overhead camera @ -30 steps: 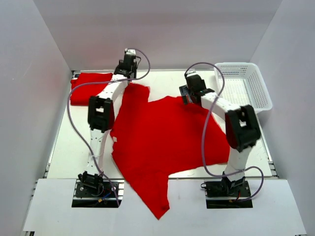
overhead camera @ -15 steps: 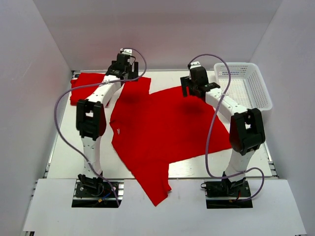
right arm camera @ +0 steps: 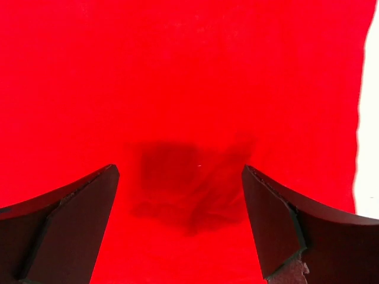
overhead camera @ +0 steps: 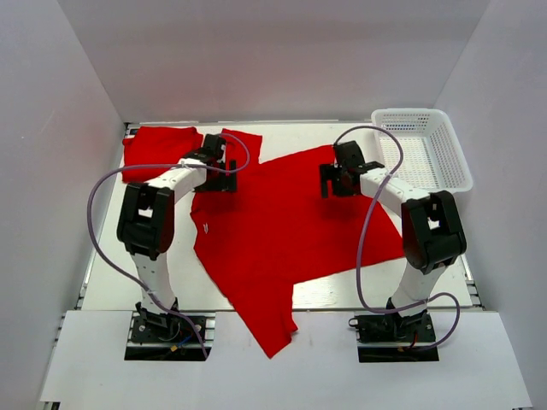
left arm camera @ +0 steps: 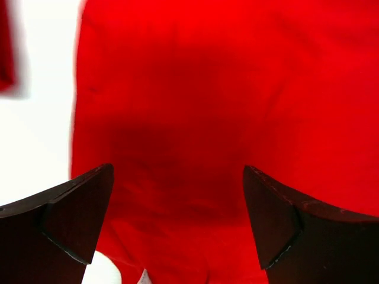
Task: Fold and stack the t-shirts
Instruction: Flatten out the tshirt
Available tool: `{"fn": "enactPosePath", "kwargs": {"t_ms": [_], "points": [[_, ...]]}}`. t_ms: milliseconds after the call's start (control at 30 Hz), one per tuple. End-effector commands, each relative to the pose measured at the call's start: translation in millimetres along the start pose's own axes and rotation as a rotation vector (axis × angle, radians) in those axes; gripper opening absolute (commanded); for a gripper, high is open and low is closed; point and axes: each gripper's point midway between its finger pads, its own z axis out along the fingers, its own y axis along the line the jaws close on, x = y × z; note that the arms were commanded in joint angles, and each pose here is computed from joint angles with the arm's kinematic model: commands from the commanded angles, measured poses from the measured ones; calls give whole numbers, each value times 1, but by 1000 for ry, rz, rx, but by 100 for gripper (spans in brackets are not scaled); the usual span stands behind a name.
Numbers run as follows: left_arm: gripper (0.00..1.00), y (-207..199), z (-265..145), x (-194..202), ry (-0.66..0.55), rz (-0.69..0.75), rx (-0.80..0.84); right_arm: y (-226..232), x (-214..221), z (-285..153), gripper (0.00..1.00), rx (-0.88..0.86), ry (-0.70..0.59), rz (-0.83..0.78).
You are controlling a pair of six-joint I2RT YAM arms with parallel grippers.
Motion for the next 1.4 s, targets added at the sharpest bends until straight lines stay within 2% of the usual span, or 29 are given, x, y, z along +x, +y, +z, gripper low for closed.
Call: {"fn": "enactPosePath", "kwargs": {"t_ms": [0,167,267,300,467,500,567,600,833,900,1033,1067,1133,1167,1200,1233,1267,1300,1367], "points": [[100,-4,2,14,51,-41,5,3,0,0,90,-29,-9,76],[100,-6,35,25,140,-46,-4,-3,21,17,90,-21,58,107],[100,-10,49,15,149,-35,-6,-9,27,27,90,-9,87,130],[100,-7,65,22,184,-38,-19,-7,28,29,90,-19,93,137],[100,-12,92,-6,184,-6,-39,-4,23,47,90,-63,117,148],[100,-15,93,-26,136,-13,-38,-3,14,51,90,-69,107,151],[100,-11,107,-26,156,3,-45,-4,19,59,90,-76,133,145],[100,-14,106,-46,107,-4,-43,-3,7,60,90,-81,111,141],[100,-18,113,-108,-39,22,6,3,-40,49,90,-124,7,94],[100,-25,102,-131,-113,42,53,3,-59,37,90,-131,-37,81],[100,-33,48,-176,-243,58,120,5,-89,-4,90,-147,-134,34],[100,-31,19,-190,-289,53,127,7,-91,-11,90,-151,-148,29],[100,-28,-12,-198,-327,61,130,9,-96,-39,90,-187,-199,25],[100,-26,-43,-198,-349,63,122,10,-98,-45,90,-189,-221,32],[100,-27,-59,-194,-351,69,118,7,-101,-70,90,-188,-270,36],[100,-22,-75,-192,-364,66,111,5,-88,-69,90,-182,-255,40],[100,-23,-74,-166,-301,61,111,5,-92,-86,90,-190,-298,52],[100,-20,-86,-157,-298,40,114,2,-78,-86,90,-187,-281,56],[100,-11,-115,-113,-251,0,109,-10,-67,-103,90,-126,-312,77]]}}
